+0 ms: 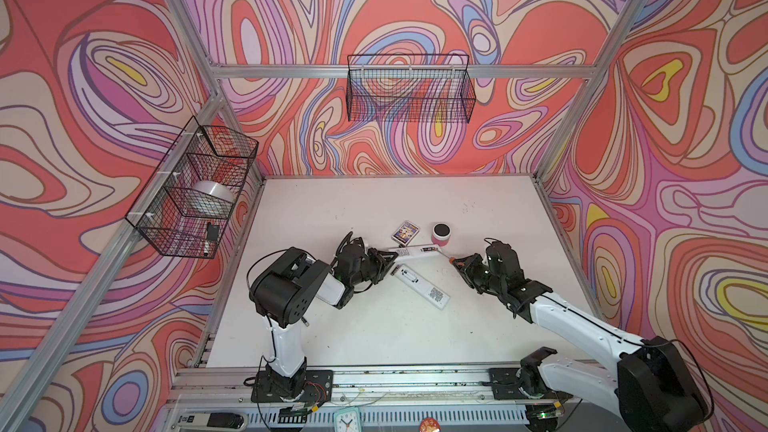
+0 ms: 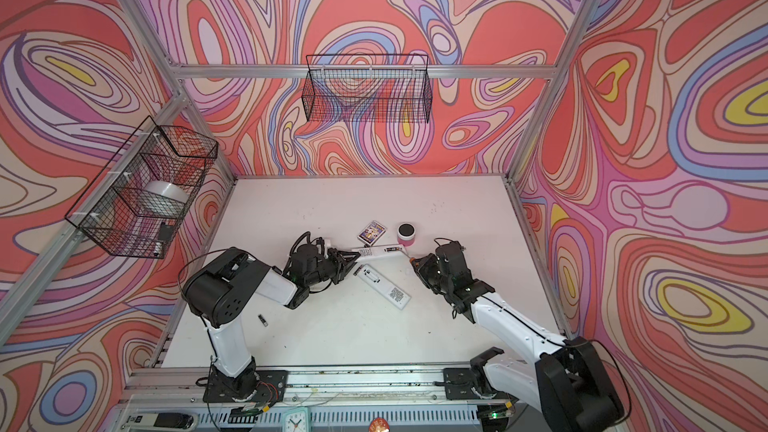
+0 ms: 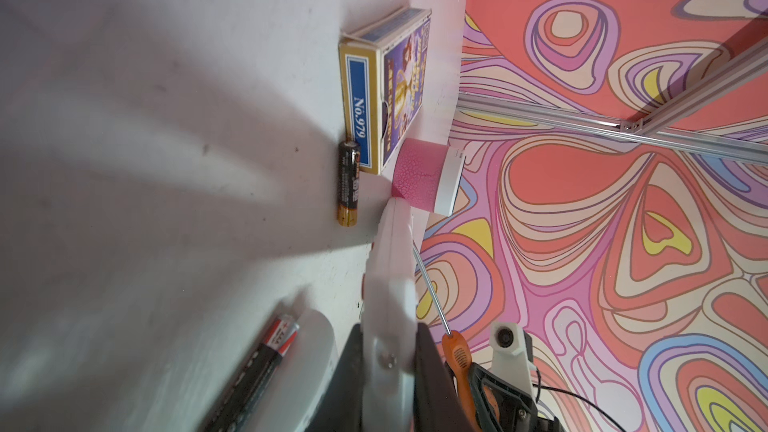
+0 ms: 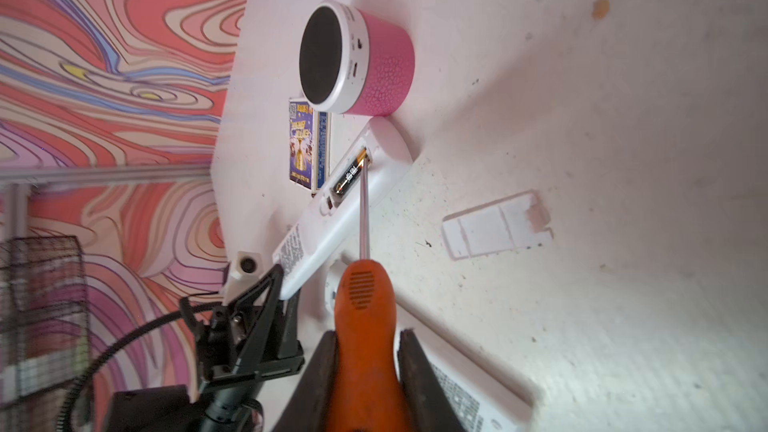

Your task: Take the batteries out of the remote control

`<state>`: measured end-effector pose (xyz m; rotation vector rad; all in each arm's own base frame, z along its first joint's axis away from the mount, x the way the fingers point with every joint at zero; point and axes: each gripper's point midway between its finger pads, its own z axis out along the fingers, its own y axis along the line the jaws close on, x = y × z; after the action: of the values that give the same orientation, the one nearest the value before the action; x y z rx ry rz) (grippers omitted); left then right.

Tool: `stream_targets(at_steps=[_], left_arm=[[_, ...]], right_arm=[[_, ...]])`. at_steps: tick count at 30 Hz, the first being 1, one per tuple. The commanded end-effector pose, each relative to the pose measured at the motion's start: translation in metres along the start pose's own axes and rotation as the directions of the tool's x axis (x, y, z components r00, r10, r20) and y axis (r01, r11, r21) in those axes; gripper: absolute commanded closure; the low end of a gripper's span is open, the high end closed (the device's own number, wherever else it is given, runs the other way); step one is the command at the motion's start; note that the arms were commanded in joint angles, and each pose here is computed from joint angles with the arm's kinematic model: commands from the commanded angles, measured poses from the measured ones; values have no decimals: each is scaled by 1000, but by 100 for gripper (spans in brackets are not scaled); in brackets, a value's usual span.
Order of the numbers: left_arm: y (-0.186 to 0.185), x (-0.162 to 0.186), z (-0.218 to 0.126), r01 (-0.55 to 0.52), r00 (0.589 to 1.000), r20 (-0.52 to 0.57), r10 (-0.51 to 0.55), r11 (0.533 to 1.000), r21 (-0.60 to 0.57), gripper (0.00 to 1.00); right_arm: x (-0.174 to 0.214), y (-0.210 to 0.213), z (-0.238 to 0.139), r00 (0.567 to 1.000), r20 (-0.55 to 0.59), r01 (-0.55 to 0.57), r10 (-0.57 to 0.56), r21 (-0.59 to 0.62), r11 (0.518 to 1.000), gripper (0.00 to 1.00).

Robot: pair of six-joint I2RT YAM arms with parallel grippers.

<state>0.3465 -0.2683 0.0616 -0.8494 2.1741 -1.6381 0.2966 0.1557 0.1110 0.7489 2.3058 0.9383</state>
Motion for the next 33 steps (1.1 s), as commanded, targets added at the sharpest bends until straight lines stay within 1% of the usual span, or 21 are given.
stream_targets(at_steps=[1, 5, 8, 11, 14, 20, 21, 22, 27, 30, 33], left_arm=[[26, 10, 0, 39, 998, -40, -42, 997, -70, 100], [26, 11, 1, 42, 998, -48, -45, 997, -70, 100], [22, 13, 2, 25, 997, -69, -28, 998, -56, 100], [20, 21, 4, -1, 992, -126, -7, 998, -62, 100], [20, 25, 0, -34, 989, -146, 21, 996, -85, 100], [14, 32, -5, -98, 978, -195, 76, 990, -104, 100], [15, 35, -6, -104, 975, -209, 80, 989, -107, 20], [14, 36, -6, -108, 972, -219, 83, 989, -103, 0], [19, 39, -9, -105, 970, -230, 76, 988, -117, 0], [21, 40, -11, -118, 968, -237, 84, 984, -133, 0], [21, 43, -9, -141, 958, -269, 99, 980, -140, 0]], right_arm=[[11, -30, -7, 968, -90, 244, -233, 143, 959, 96], [6, -23, -15, 941, -87, 338, -328, 139, 931, 96], [6, -18, -20, 930, -92, 365, -356, 127, 922, 96], [11, -17, -24, 927, -132, 367, -351, 124, 922, 95], [16, -22, -25, 931, -157, 352, -331, 139, 925, 96], [17, -27, -28, 941, -153, 325, -302, 155, 933, 95], [17, -28, -28, 941, -152, 324, -301, 157, 933, 95], [17, -28, -28, 942, -151, 321, -299, 158, 934, 95], [19, -27, -23, 943, -166, 313, -287, 155, 937, 95], [20, -26, -22, 947, -167, 298, -273, 144, 944, 95], [23, -24, -19, 953, -168, 275, -253, 124, 953, 95]])
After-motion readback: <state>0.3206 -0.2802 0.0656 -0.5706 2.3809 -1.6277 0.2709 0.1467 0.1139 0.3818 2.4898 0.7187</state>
